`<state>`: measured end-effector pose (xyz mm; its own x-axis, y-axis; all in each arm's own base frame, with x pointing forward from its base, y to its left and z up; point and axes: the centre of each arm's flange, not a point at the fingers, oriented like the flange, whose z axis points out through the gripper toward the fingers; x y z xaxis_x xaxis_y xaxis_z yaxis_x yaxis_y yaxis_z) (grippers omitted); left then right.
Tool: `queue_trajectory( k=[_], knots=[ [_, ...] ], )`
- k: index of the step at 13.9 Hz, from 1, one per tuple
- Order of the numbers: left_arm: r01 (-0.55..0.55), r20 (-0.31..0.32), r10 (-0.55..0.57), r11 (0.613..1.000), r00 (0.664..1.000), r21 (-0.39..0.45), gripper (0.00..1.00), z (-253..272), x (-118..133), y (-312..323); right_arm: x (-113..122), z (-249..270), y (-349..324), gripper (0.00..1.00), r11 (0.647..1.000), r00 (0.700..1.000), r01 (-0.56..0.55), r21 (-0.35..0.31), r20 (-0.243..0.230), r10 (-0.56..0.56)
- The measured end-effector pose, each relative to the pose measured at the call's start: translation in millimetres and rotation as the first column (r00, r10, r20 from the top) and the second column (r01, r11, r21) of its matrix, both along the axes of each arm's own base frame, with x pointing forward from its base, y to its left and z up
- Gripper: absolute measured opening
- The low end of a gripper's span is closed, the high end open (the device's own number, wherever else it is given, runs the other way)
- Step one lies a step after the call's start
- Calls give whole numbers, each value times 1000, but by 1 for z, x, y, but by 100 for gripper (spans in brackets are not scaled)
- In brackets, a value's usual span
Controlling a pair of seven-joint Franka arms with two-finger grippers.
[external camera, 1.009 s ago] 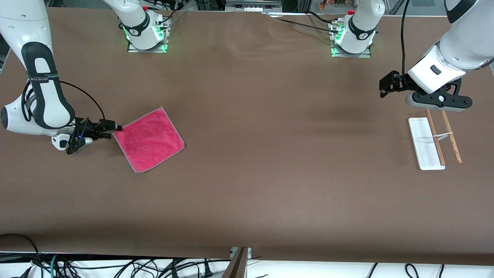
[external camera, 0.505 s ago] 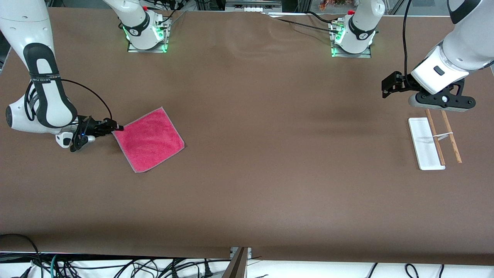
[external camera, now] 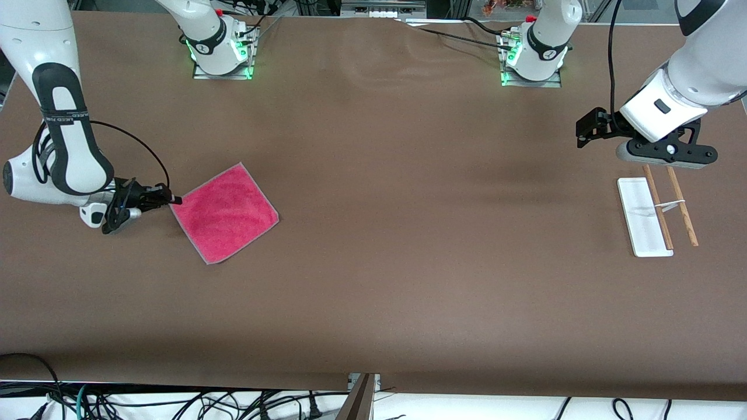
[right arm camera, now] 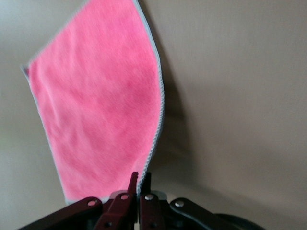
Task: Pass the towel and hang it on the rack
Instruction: 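Grasp the towel edge with the right gripper and lift it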
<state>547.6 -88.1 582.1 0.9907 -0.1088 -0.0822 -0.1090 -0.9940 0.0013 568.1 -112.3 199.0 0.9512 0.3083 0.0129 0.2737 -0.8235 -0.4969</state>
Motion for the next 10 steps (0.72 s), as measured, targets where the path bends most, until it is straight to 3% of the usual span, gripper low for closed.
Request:
queue_trajectory(
  k=[3,6,10],
  knots=[
    [-1,0,1,1000,1000,0,100,0,0,0,39,44,27,2,997,999,-29,-72,22,31],
    [-1,0,1,1000,1000,0,100,0,0,1,69,100,67,2,987,998,-54,-153,-26,51],
    [-1,-1,1,1000,1000,0,100,0,0,1,88,180,134,2,958,998,-56,-280,-56,41]
  ],
)
